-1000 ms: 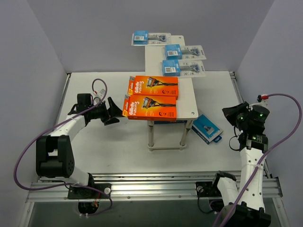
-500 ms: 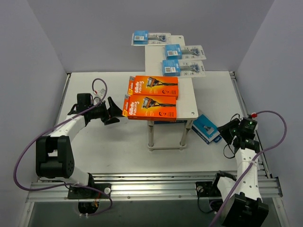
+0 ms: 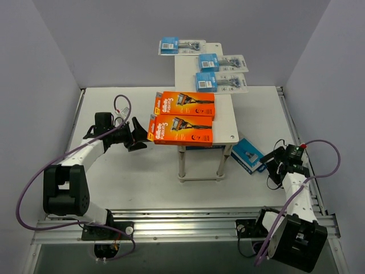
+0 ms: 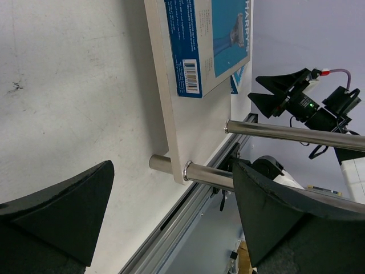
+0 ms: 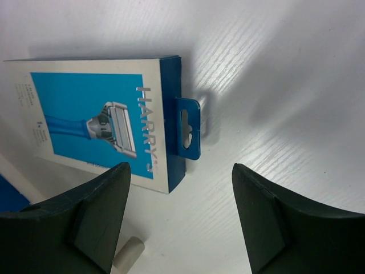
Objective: Place and organize the shaving razors onto the shelf
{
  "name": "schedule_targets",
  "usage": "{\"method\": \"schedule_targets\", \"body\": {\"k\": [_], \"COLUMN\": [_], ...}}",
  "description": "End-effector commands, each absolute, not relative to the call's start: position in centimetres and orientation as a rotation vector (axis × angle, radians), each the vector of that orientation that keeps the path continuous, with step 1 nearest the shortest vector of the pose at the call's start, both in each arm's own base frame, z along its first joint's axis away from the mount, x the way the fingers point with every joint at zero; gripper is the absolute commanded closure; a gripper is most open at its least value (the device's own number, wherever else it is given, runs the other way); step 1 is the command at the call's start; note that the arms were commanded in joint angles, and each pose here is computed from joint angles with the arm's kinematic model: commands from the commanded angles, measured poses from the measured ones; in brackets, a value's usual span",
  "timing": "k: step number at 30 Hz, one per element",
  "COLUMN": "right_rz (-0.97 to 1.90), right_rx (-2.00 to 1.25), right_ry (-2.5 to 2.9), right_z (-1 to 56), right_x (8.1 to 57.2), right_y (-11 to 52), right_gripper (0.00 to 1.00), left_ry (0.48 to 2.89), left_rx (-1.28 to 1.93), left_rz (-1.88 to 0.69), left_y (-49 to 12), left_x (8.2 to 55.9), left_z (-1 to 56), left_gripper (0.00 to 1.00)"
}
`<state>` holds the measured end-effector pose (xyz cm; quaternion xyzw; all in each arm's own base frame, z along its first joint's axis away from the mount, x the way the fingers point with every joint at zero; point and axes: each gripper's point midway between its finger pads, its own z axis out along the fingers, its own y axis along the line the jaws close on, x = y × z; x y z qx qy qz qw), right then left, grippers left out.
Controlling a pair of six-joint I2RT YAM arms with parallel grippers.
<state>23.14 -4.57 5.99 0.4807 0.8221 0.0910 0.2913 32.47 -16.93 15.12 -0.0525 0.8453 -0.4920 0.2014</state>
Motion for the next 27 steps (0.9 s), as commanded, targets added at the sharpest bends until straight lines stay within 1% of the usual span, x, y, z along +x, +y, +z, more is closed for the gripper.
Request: {"method": "schedule_targets", "body": {"k": [1, 4, 6, 7, 10, 11, 12, 13, 16, 19, 27], "right_rz": [0.183, 0.17, 0.176, 0.169, 0.15, 0.154, 0.153, 0.157, 0.176, 0.202, 0.22], "right_rx": [1.319, 1.335, 1.347, 1.351, 1.376, 1.381, 1.383, 1.384, 1.393, 1.383, 1.385], "right_ry": [2.181, 2.184, 2.179, 2.163, 2.121, 2.113, 2.11, 2.111, 2.134, 2.137, 2.123], "right_z": [4.8, 4.1, 3.6, 3.8, 4.0, 4.0, 3.8, 3.6, 2.7, 2.3, 1.7], "right_x": [23.2, 23.3, 23.3, 23.3, 23.2, 23.2, 23.1, 23.1, 23.2, 23.5, 24.0], "right_y": [-5.6, -5.8, -5.7, -5.9, -6.3, -6.2, -6.2, -6.2, -5.8, -5.6, -5.6], "right_gripper": [0.32, 0.32, 0.35, 0.39, 0.48, 0.55, 0.57, 0.62, 0.66, 0.67, 0.68], "left_ry": [2.274, 2.272, 2.27, 2.27, 2.268, 2.269, 2.271, 2.271, 2.27, 2.268, 2.268], "left_rx": [-0.06, -0.056, -0.057, -0.053, -0.054, -0.057, -0.057, -0.057, -0.057, -0.056, -0.057], "left_rz": [-1.398, -1.399, -1.397, -1.397, -1.4, -1.398, -1.4, -1.402, -1.408, -1.41, -1.415], "left_y": [-17.4, -17.4, -17.4, -17.5, -17.5, -17.4, -17.4, -17.5, -17.5, -17.5, -17.6], "left_x": [32.4, 32.3, 32.4, 32.4, 32.3, 32.4, 32.4, 32.4, 32.3, 32.3, 32.3], "left_z": [17.7, 17.7, 17.8, 17.8, 17.9, 17.8, 17.8, 17.8, 17.8, 17.8, 17.8], "left_gripper": [0.06, 0.06, 0.06, 0.06, 0.06, 0.06, 0.06, 0.06, 0.06, 0.06, 0.06]}}
